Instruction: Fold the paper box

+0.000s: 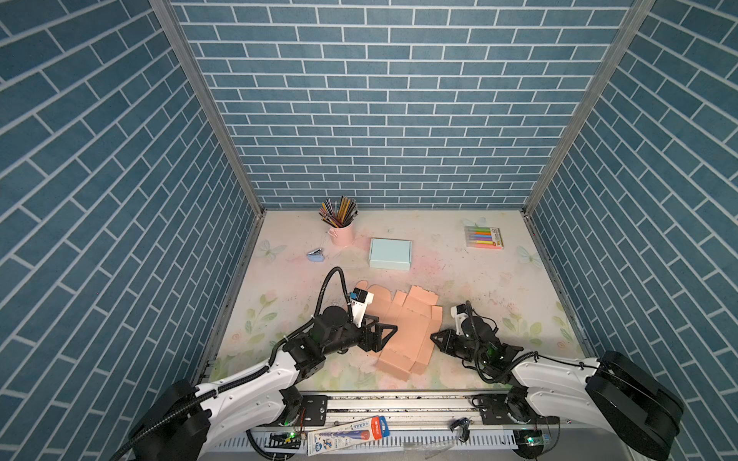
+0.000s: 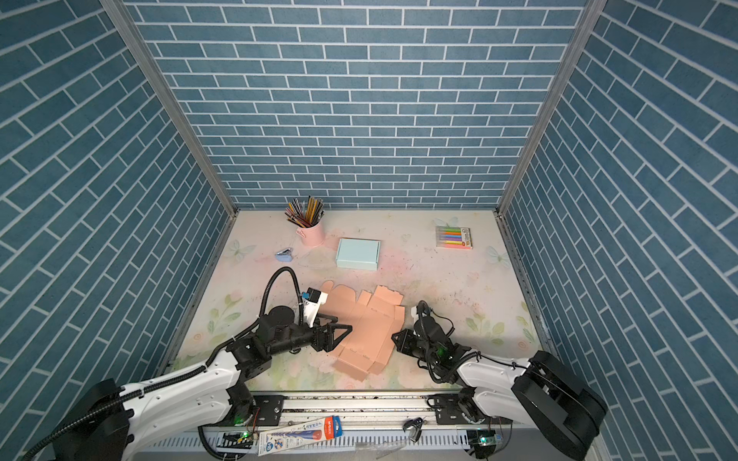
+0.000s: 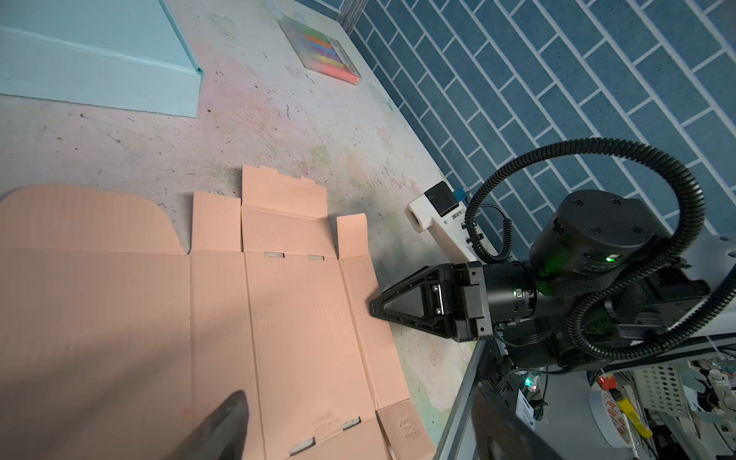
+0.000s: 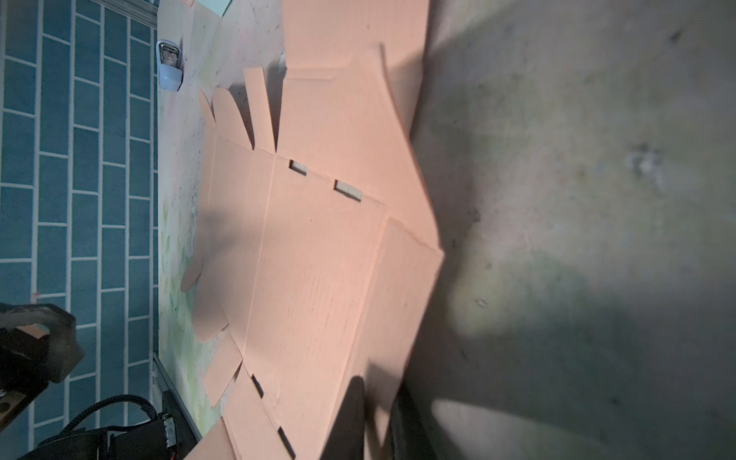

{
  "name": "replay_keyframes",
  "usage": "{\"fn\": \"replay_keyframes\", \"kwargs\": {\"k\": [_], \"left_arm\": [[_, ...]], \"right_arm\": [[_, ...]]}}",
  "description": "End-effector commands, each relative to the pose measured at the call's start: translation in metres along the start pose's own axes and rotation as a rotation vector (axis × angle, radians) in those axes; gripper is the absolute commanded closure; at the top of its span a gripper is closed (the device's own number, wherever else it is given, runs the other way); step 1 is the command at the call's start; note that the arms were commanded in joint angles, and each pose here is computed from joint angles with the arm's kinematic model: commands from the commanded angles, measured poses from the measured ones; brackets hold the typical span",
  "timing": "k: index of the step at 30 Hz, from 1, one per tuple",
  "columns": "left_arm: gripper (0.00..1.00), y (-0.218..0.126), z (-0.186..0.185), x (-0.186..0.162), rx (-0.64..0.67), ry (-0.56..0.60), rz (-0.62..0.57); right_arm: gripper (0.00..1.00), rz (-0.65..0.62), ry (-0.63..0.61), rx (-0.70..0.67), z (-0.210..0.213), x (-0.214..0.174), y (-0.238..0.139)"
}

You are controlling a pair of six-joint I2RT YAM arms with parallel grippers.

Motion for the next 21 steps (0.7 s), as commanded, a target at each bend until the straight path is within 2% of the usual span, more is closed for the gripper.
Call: {"fn": "replay_keyframes", "kwargs": {"k": [1,7,14,21], "left_arm": [[0.12,-0.002,0.002,-0.004,0.008,0.007,-0.003],[0.12,-0.005,0.003,-0.005,0.026,0.012,-0.002],[0.12,-0.004,0.013,-0.015,0.077,-0.002,0.019],[0.12,-0.005,0.018,-0.022,0.095,-0.012,0.028]], "right_arm": [[0.88,-0.025,-0.027,-0.006,0.003,0.007,-0.001],[0.90,-0.034,-0.033,0.011,0.004,0.011,-0.006],[0.92,0.016,-0.113,-0.104,0.003,0.021,-0.017],[0.92,0.021,-0.144,-0.116,0.006,0.045,-0.023]]}}
Point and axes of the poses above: each gripper's point midway between its finger pads, its own y axis out along the fingers, its own z axis along the line the jaws close on, x = y × z, the point moved 7 cm from there along -y, back along the fingers, and after that the axes turned 5 degrees about y, right-handed, at the moved point
